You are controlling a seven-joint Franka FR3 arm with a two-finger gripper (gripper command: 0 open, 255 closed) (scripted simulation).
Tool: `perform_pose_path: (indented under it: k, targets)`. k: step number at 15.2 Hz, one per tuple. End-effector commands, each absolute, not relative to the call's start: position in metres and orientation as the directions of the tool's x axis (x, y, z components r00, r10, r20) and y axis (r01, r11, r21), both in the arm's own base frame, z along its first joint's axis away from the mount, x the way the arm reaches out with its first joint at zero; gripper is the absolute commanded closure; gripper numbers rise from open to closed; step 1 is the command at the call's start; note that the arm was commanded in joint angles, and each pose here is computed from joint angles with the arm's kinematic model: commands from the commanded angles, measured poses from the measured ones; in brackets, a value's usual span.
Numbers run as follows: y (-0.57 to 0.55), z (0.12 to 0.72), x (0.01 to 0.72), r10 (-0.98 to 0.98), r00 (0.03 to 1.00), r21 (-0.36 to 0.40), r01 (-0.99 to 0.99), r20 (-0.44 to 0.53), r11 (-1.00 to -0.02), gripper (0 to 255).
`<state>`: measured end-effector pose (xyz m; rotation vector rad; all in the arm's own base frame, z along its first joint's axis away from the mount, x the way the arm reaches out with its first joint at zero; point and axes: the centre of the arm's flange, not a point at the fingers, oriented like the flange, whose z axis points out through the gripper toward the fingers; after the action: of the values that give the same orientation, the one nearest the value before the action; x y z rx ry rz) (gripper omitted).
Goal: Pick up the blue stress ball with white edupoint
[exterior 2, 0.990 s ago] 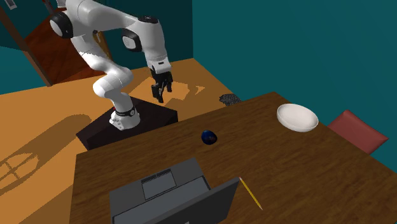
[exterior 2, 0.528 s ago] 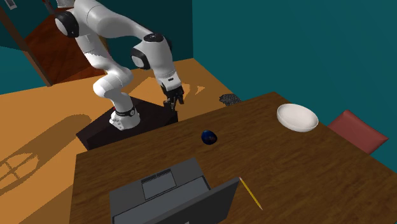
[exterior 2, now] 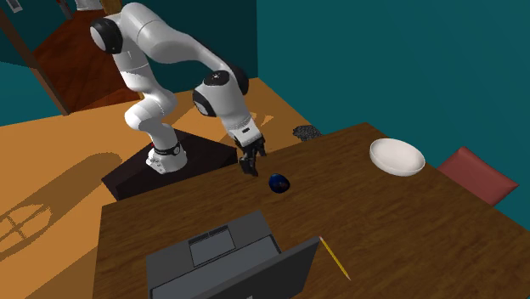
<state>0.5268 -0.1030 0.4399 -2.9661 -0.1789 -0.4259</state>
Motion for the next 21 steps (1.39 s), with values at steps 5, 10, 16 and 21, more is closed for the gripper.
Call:
perform_pose_path:
  k: [5,10,16,21]
  targets:
    - [-0.119,0.415,0.574,0.084,0.931,-0.149,0.145,0.354,-0.978,0]
    - [-0.119,0.389,0.574,0.084,0.931,-0.149,0.145,0.354,-0.978,0]
    - [-0.12,0.38,0.574,0.084,0.931,-0.149,0.145,0.354,-0.978,255]
    - [-0.12,0.38,0.573,0.085,0.931,-0.149,0.145,0.354,-0.978,255]
